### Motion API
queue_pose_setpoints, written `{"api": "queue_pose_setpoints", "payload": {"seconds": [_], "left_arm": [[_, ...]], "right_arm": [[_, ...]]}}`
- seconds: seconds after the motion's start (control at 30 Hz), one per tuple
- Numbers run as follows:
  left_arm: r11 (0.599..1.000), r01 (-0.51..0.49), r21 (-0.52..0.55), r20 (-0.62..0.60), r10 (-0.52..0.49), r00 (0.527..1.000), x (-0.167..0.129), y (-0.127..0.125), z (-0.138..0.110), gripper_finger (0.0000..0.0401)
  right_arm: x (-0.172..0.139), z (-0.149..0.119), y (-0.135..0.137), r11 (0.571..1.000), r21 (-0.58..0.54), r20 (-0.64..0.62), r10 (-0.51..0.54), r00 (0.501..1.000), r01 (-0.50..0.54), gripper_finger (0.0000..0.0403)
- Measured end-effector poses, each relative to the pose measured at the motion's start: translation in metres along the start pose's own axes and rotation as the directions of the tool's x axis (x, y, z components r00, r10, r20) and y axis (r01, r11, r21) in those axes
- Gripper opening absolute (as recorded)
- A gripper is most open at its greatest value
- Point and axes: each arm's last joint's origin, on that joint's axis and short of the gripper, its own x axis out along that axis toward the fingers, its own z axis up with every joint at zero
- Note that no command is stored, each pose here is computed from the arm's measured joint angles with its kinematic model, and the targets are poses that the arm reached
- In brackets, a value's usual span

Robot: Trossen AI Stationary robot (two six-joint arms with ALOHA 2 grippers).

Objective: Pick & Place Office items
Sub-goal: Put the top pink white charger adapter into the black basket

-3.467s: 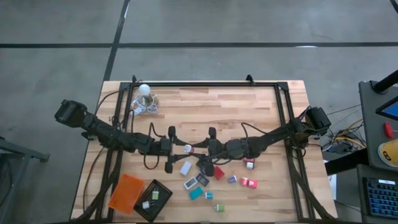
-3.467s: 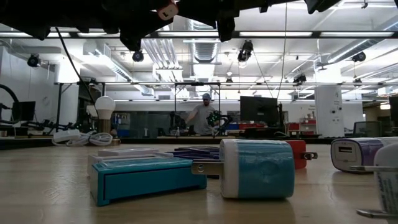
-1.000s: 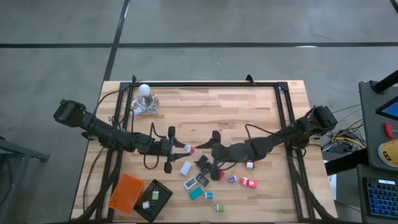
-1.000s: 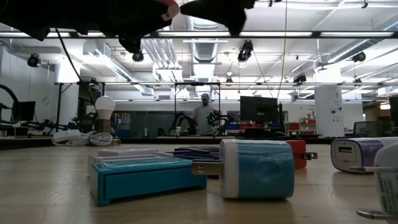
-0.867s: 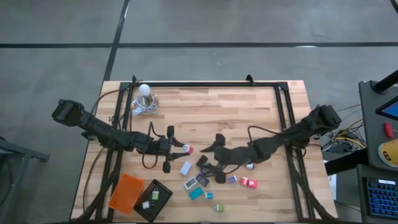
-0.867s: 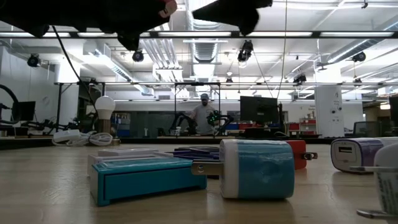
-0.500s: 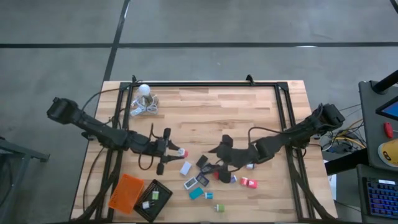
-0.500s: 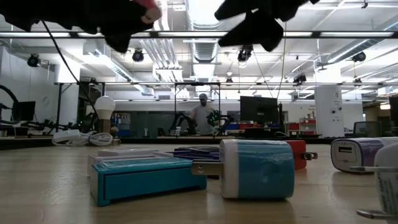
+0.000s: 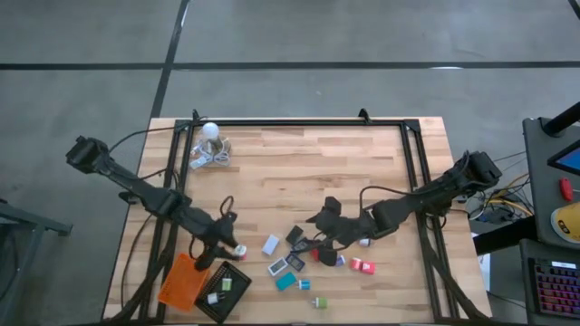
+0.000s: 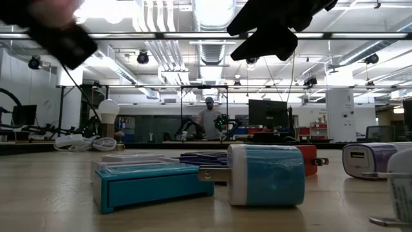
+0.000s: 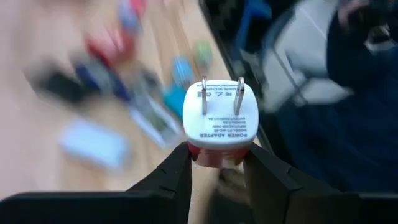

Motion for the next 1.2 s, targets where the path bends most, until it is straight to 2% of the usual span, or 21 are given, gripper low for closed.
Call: {"api": "queue_pose_setpoints", "payload": {"seconds": [0.1,0.2,0.3,0.47,0.6,0.77,0.93,1.2], "left_arm": [[0.986,0.055,-0.156,-0.130,-0.076,0.989,0.000,-0.007,-0.006,0.0119],[0.947,0.067,-0.314,-0.242,-0.148,0.959,-0.002,-0.013,-0.010,0.0119],[0.908,0.049,-0.416,-0.310,-0.192,0.931,-0.006,-0.017,-0.010,0.0119],[0.828,-0.065,-0.557,-0.390,-0.192,0.900,-0.008,-0.015,-0.015,0.0119],[0.784,-0.139,-0.605,-0.427,-0.172,0.888,-0.002,-0.011,-0.021,0.0119],[0.756,-0.182,-0.628,-0.464,-0.176,0.868,0.012,-0.011,-0.022,0.0119],[0.736,-0.230,-0.636,-0.545,-0.218,0.809,0.036,-0.013,-0.020,0.0119],[0.769,-0.195,-0.608,-0.626,-0.313,0.714,0.080,-0.028,-0.004,0.0119]], "right_arm": [[0.000,-0.001,0.000,1.000,-0.001,-0.003,-0.002,1.000,0.002,0.0289],[0.000,-0.001,-0.001,1.000,-0.003,-0.002,-0.005,1.000,0.005,0.0286],[0.001,-0.002,-0.002,1.000,-0.005,-0.003,-0.009,1.000,0.009,0.0287],[0.002,-0.005,-0.005,0.998,-0.009,0.008,-0.057,0.998,0.057,0.0295],[0.003,-0.012,-0.010,0.992,-0.019,0.019,-0.124,0.992,0.125,0.0299],[0.004,-0.018,-0.014,0.985,-0.027,0.022,-0.171,0.985,0.172,0.0297],[0.005,-0.018,-0.016,0.984,-0.026,0.022,-0.176,0.984,0.177,0.0291],[0.005,-0.018,-0.017,0.983,-0.040,0.022,-0.180,0.984,0.180,0.0297]]}}
